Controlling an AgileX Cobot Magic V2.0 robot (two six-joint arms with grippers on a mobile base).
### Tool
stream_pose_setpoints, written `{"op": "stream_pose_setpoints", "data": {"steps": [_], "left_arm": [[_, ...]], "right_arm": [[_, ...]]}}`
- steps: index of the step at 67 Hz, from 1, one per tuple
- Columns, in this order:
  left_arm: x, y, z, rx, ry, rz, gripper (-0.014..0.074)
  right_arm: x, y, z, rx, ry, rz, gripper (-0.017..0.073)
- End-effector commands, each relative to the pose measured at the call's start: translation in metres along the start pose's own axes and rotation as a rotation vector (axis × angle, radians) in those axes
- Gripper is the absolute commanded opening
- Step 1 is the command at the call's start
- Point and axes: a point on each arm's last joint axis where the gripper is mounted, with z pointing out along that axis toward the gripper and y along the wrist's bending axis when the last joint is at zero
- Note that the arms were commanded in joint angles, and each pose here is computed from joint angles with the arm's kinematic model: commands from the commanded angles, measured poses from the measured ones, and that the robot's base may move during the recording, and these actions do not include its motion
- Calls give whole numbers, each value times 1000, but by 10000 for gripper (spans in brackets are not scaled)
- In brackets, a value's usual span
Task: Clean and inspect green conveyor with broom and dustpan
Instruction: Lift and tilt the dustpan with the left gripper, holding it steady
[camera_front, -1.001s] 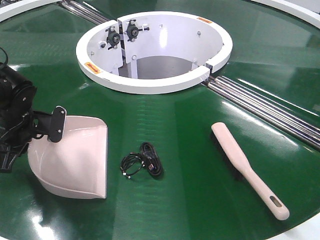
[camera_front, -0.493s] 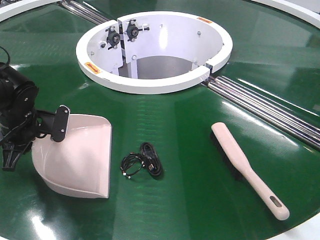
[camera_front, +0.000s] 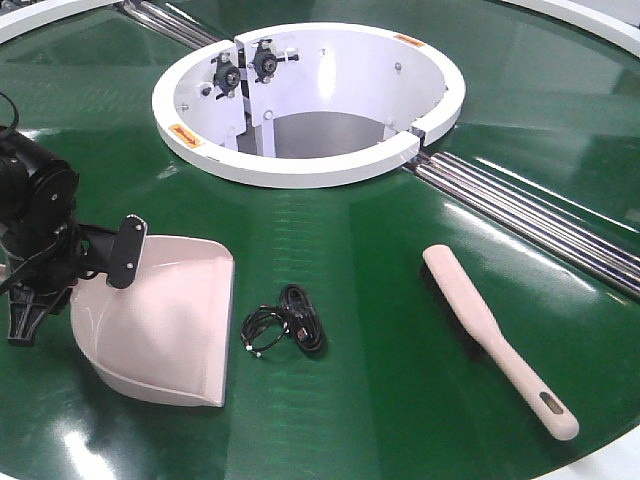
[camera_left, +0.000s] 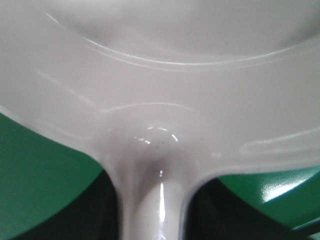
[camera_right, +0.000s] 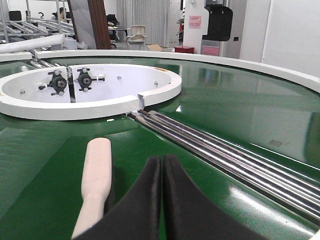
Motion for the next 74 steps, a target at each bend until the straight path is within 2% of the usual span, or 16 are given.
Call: {"op": "stream_pose_setpoints", "data": {"steps": [1,74], "left_arm": [[5,6,-22,-75,-13,-13,-7],[6,5,-23,-71,-9,-15,-6]], "right_arm": [[-3,0,-1,10,-79,-11,-10],[-4,0,-1,10,-80,-11,-10]]}}
